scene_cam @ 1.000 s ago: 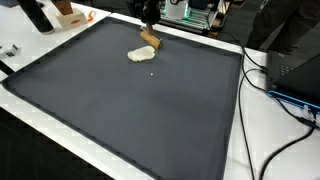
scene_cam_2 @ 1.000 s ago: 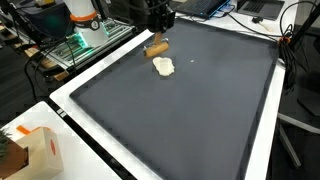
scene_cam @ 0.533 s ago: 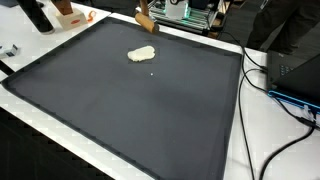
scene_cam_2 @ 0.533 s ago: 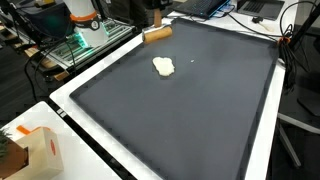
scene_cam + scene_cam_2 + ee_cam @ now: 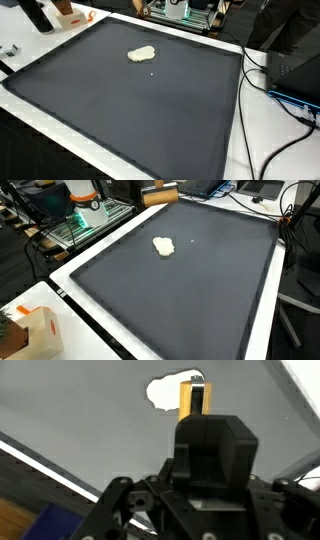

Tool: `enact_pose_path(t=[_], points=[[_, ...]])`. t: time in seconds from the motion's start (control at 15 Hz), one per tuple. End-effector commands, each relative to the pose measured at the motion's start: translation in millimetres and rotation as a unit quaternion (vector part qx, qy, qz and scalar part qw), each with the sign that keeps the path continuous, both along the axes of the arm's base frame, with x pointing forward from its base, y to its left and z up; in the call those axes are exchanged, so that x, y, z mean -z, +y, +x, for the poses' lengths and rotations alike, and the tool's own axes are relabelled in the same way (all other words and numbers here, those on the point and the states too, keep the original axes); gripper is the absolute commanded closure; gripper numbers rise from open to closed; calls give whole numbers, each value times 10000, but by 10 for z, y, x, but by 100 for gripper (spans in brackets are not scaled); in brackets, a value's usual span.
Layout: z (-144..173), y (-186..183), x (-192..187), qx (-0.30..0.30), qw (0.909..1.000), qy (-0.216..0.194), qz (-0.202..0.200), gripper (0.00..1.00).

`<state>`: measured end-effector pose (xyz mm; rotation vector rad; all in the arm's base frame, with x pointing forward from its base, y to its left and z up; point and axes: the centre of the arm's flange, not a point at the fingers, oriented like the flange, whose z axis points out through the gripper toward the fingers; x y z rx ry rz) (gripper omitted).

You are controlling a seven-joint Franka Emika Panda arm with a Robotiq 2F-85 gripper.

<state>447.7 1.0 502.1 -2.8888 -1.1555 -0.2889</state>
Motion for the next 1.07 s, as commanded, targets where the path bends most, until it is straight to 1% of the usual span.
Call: enact_pose_path(t=[0.0,0.2,0.27,0.33,0.47,0.8,0.87,1.0], points=[[-67,-8,-192,836,9962,-77,246,76],[-85,-13,-251,1344,9902,-62,378,76],[-91,-11,-267,1388,9895,-104,381,76],[-17,-15,-156,1158,9930,-67,227,51],[-26,-15,-183,1277,9915,-85,255,51],[-27,-18,-187,1307,9910,-87,262,51],[-27,-18,-187,1308,9910,-87,262,76],[43,-159,14,1355,9871,233,820,76]])
